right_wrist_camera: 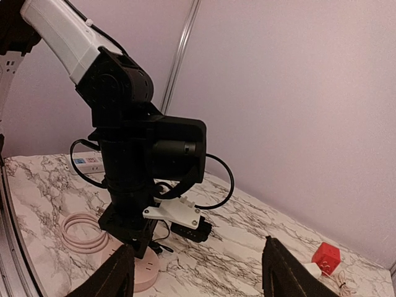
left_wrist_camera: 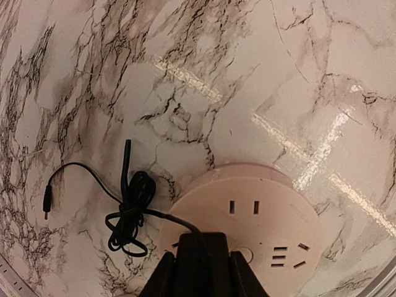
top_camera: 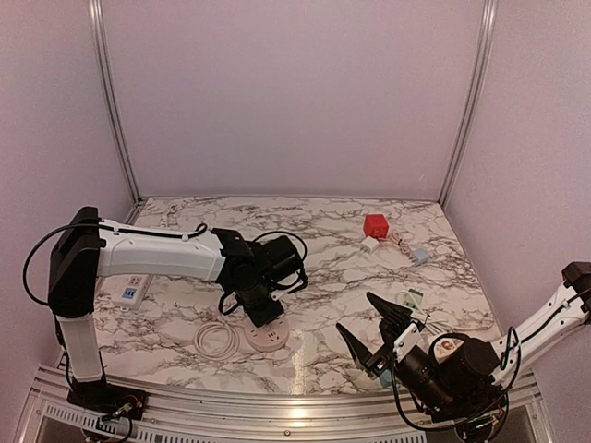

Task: Insert the plug
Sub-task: Insert the plug into the socket slot, then press the plug into the socket slot.

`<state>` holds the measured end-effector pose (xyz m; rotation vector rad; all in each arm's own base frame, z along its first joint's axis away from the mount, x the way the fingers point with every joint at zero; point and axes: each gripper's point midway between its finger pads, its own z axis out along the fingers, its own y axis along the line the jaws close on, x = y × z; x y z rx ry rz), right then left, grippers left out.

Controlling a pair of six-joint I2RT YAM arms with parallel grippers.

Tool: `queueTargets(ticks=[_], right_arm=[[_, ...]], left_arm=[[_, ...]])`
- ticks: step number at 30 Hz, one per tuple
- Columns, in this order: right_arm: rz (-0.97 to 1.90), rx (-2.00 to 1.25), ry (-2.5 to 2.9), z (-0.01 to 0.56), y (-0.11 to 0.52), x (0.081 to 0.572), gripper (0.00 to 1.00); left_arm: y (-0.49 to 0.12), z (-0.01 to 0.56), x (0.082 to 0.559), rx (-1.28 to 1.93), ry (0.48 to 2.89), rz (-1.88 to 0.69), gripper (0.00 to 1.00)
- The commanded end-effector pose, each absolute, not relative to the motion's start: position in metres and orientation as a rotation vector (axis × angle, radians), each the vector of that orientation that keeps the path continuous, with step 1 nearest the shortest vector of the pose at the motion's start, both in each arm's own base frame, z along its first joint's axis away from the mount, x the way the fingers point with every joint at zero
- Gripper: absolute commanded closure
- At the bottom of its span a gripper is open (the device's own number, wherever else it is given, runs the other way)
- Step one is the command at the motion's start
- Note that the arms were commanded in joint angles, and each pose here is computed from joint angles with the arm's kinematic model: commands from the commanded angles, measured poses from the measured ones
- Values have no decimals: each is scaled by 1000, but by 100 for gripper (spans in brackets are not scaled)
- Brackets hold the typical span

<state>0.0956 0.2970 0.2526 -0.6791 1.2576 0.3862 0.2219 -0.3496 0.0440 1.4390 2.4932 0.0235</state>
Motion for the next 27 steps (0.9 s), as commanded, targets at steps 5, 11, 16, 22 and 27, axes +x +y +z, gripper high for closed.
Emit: queueTargets(ticks=[5,11,16,22,27], right_arm=[[399,-655,1252,265,301,96,35],[398,-658,1251,265,303,95,35],[393,-658,1250,265,303,96,35],[389,-661,1251,264,303,96,35],[382,-665,1251,263,304,96,35]], left_arm=[[-299,-60,150,1604,2799,25,67],[-321,-16,167,1439,2660,-126,46],[-330,-12,167,1416,2631,-163,36],[-335,10,188,1319,2544,-108,24],[-337,70,212,1144,2394,-83,2]])
